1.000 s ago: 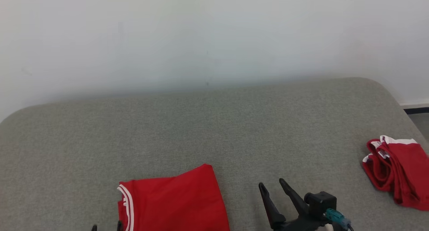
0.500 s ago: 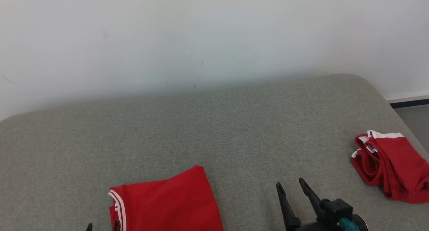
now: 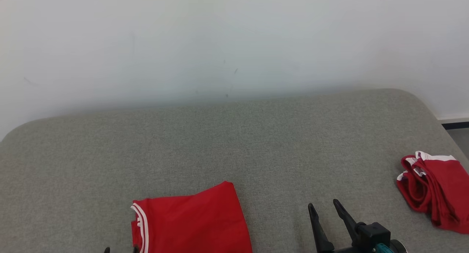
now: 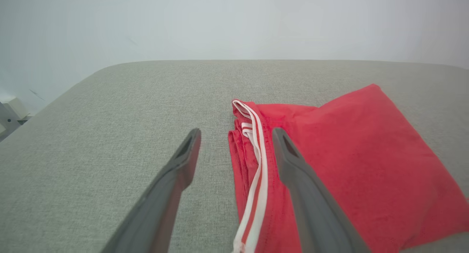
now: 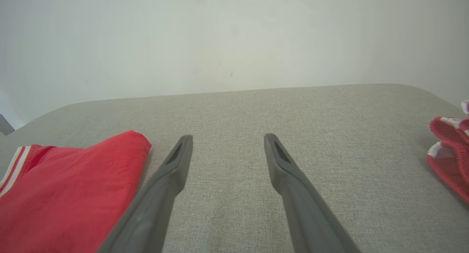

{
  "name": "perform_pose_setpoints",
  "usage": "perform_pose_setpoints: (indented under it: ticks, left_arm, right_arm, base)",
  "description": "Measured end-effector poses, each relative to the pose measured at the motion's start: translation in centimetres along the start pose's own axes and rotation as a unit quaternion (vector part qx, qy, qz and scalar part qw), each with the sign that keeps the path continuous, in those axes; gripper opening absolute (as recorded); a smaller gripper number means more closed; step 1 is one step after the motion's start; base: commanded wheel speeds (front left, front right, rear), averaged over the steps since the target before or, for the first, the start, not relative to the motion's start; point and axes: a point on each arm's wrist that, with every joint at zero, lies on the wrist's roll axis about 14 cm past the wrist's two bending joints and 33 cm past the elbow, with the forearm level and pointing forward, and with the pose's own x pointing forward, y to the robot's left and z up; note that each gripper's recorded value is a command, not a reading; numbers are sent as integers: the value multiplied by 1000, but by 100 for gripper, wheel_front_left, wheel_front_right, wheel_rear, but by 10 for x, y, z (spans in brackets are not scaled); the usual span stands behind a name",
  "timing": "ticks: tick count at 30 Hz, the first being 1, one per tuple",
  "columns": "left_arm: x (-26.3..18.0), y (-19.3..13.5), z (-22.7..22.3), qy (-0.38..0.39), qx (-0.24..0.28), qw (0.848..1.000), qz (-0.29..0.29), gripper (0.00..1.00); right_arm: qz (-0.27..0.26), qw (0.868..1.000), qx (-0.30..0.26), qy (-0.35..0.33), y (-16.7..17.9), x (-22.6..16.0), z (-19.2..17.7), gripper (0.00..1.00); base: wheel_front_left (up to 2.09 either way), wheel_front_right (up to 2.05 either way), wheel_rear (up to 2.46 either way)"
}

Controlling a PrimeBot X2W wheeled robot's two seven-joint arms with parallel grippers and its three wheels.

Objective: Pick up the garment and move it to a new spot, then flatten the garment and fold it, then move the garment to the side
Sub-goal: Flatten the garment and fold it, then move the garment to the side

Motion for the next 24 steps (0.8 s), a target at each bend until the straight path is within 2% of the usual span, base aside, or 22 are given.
perform_pose_setpoints:
  ticks: [9,18,24]
  left_arm:
    - [-3,-6,-10,15,-10,1000,-8,100]
    - [-3,-7,-15,23,-13,1000,-6,100]
    - [-7,-4,-20,32,-17,999,1,100]
  right_arm:
    - [4,1000,9,10,3,2,-7,100]
    - [49,998,13,32,31,18,-18,100]
    - [92,993,26,70,59,28,-40,100]
  base:
    - [0,0,0]
    - [0,0,0]
    - [0,0,0]
